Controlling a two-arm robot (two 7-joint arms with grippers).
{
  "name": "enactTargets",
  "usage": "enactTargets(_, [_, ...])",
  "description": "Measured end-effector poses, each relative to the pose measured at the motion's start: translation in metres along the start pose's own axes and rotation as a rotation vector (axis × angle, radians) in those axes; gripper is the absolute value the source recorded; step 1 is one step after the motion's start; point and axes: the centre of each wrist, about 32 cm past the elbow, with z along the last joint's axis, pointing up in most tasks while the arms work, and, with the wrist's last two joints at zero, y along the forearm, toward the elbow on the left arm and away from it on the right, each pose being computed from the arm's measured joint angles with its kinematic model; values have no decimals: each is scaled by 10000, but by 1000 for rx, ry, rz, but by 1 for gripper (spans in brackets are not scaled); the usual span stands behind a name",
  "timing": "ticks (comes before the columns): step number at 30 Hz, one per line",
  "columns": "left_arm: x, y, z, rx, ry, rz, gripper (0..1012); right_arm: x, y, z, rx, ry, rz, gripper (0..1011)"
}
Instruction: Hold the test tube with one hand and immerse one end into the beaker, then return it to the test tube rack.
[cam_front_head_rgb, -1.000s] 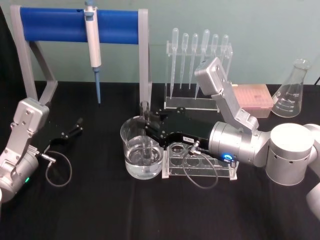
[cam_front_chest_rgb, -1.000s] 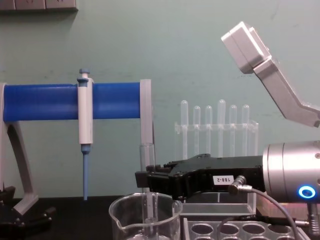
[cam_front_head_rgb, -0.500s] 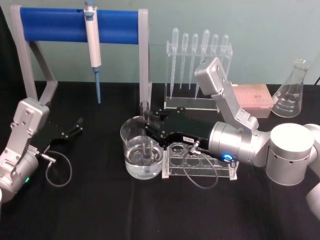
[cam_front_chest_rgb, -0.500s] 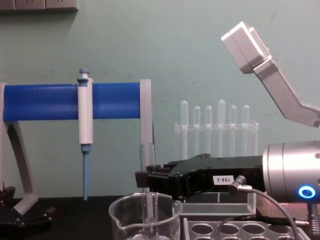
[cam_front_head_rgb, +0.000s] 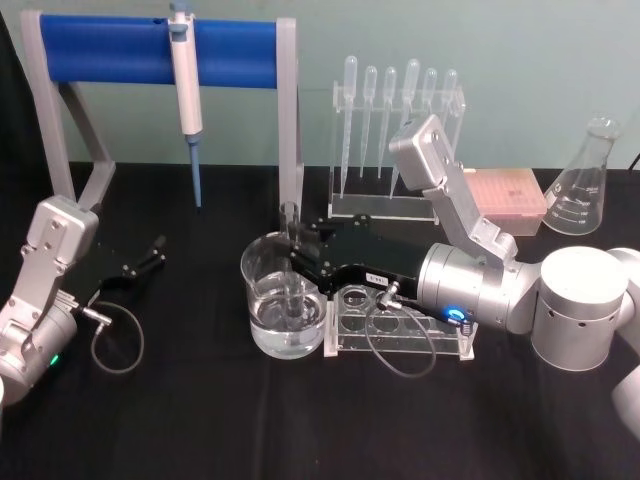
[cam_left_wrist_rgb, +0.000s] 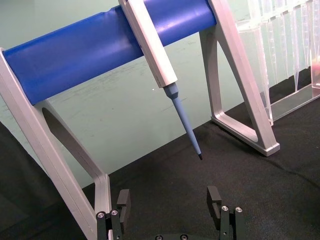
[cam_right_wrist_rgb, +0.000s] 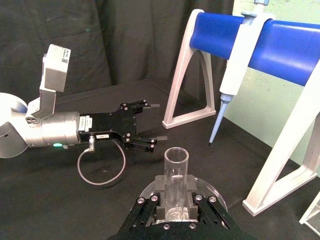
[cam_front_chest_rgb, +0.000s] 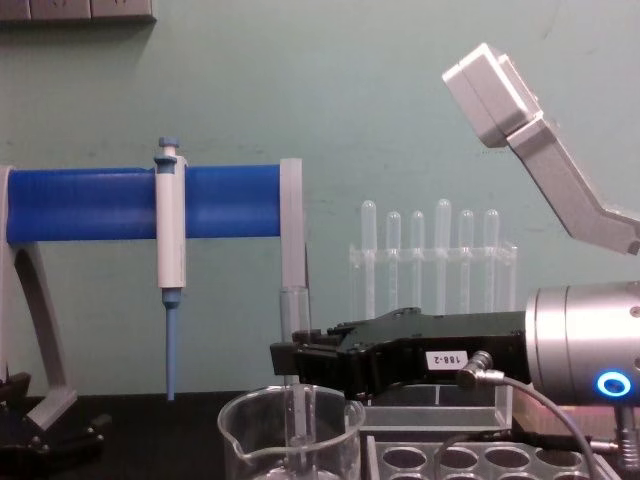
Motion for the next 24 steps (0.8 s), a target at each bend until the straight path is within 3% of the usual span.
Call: enactTargets(24, [0,0,0,0,0,0,1000,0,0,0,0,0,0,241])
